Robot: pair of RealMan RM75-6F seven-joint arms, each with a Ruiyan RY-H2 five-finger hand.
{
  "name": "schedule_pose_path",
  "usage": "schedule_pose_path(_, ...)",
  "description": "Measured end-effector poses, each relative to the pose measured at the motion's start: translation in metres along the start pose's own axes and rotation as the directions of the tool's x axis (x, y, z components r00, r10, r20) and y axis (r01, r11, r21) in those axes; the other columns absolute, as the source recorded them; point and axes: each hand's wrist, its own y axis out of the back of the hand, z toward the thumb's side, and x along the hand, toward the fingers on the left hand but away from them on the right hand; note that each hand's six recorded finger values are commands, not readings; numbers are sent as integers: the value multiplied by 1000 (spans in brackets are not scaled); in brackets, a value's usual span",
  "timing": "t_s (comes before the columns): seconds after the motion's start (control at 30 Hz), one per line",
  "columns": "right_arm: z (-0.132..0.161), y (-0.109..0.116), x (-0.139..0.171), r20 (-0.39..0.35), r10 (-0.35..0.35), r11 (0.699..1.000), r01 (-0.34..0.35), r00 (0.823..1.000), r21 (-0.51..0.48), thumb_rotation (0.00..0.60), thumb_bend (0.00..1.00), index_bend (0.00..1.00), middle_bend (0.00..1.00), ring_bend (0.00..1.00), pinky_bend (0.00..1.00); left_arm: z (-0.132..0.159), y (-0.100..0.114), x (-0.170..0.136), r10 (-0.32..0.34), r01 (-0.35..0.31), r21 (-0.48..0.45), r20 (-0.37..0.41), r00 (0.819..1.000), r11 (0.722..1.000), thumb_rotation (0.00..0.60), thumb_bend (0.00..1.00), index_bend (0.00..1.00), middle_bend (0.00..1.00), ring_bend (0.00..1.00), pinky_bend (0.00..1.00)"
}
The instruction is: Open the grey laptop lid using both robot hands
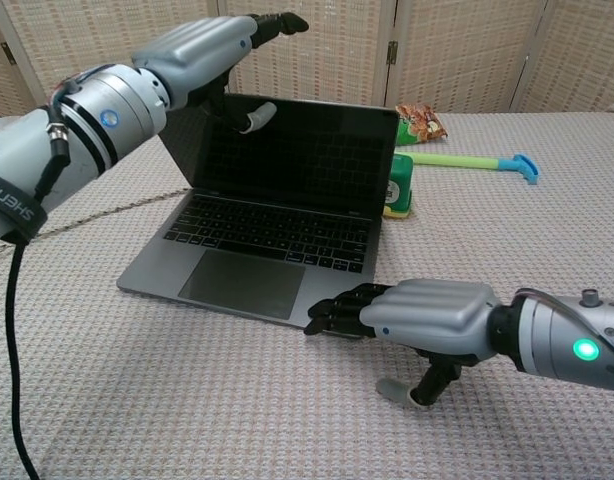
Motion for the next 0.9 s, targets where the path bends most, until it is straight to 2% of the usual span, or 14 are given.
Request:
schedule_pose_path(0.53,2,2,-3,6,-5,1000,5,1000,0,600,555,0,0,3,0,0,8,31,-75,77,71,-38,997,994,600,469,0,8,0,0)
schedule_pose_path(0.9,2,0,-4,13,4,1000,-4,1000,7,600,554,0,0,2,0,-7,14,54,-127,133,42,-117,985,990,600,425,0,0,0,0)
